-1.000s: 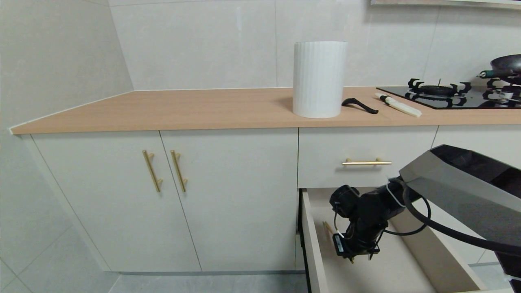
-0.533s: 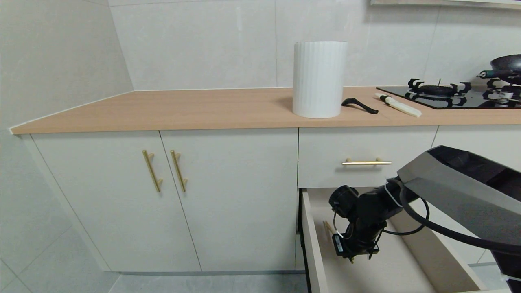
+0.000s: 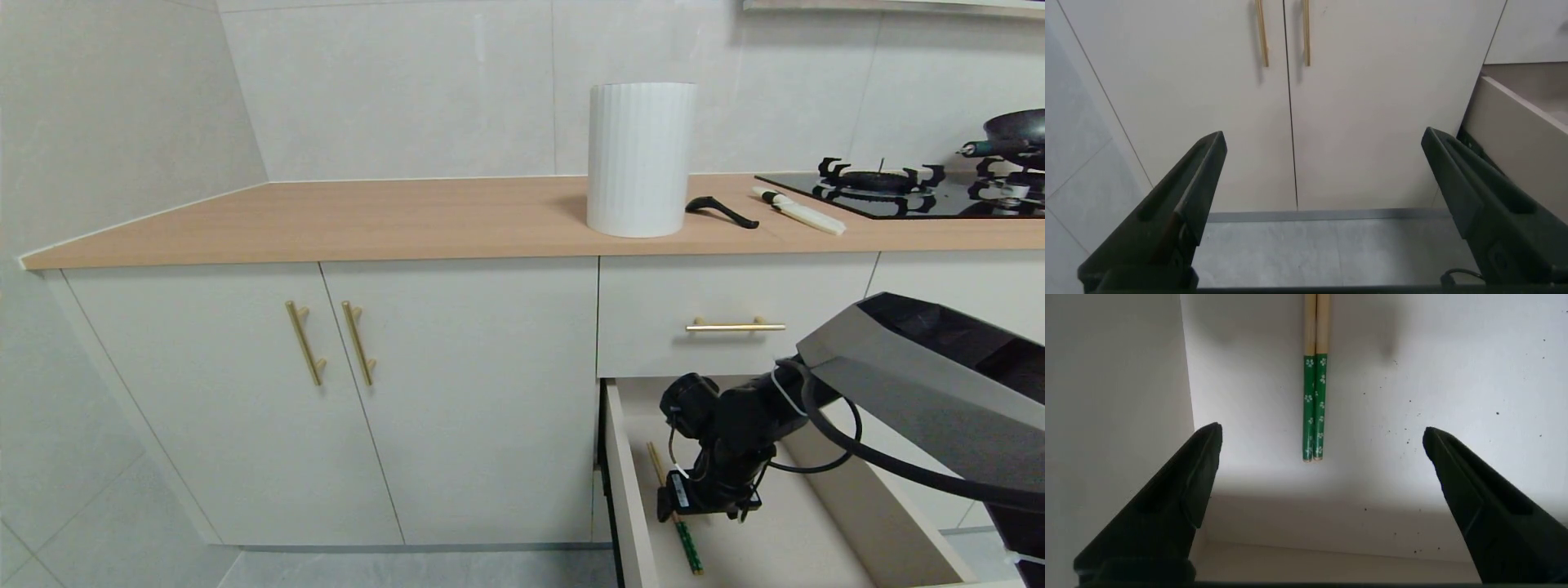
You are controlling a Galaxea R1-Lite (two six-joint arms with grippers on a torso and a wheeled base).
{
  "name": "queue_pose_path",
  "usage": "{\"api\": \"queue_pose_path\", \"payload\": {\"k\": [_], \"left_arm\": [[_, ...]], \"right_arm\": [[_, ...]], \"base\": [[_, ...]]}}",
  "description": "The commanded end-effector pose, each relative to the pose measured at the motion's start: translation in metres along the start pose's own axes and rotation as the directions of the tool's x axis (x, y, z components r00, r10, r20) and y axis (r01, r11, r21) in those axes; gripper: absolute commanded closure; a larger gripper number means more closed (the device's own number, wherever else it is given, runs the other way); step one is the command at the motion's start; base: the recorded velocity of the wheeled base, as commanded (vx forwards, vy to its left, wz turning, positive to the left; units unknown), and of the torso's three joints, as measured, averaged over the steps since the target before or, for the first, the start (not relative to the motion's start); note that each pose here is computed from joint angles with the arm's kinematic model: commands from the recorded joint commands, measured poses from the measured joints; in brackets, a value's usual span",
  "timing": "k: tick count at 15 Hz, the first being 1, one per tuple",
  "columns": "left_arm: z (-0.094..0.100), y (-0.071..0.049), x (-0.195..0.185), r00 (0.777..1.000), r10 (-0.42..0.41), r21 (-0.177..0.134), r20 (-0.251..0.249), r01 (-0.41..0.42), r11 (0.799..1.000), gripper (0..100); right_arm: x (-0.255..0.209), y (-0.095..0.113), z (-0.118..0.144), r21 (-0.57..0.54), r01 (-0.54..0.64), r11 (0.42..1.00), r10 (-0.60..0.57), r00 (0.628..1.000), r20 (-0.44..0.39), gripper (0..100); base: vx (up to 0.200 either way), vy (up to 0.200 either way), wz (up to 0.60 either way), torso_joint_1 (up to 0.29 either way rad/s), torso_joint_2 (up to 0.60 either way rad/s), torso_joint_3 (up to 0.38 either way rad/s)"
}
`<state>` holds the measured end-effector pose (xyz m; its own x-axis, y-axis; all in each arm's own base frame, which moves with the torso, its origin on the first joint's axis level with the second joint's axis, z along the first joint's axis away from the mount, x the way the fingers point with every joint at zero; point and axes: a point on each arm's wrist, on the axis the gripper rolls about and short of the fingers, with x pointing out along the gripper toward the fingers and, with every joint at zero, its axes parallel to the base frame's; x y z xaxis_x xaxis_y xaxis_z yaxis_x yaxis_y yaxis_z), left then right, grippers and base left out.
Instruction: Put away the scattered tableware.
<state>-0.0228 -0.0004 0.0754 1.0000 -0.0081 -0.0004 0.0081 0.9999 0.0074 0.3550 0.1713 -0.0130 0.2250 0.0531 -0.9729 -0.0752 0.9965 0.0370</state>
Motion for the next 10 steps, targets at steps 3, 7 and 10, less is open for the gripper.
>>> {"api": "queue_pose_path", "payload": {"k": [3, 7, 10], "left_arm": [[0.000, 0.000, 0.000, 1.000, 0.000, 0.000, -0.001, 0.000, 1.000, 0], [0.000, 0.000, 0.000, 1.000, 0.000, 0.000, 0.000, 0.000, 1.000, 0], [0.000, 0.000, 0.000, 1.000, 0.000, 0.000, 0.000, 0.000, 1.000, 0]], "right_arm": [[-0.002, -0.001, -0.002, 0.006, 0.001, 1.000, -0.001, 1.000, -0.002, 0], [-0.055, -0.015, -0.008, 0.024, -0.027, 0.999, 0.026, 0.997, 0.072, 0], [-0.119, -0.030, -0.019, -0.047, -0.070, 0.996, 0.078, 0.978, 0.196, 0]], "base": [[0.000, 0.000, 0.00, 0.000, 0.00, 0.000], [0.000, 0.000, 0.00, 0.000, 0.00, 0.000], [0.000, 0.000, 0.00, 0.000, 0.00, 0.000]]}}
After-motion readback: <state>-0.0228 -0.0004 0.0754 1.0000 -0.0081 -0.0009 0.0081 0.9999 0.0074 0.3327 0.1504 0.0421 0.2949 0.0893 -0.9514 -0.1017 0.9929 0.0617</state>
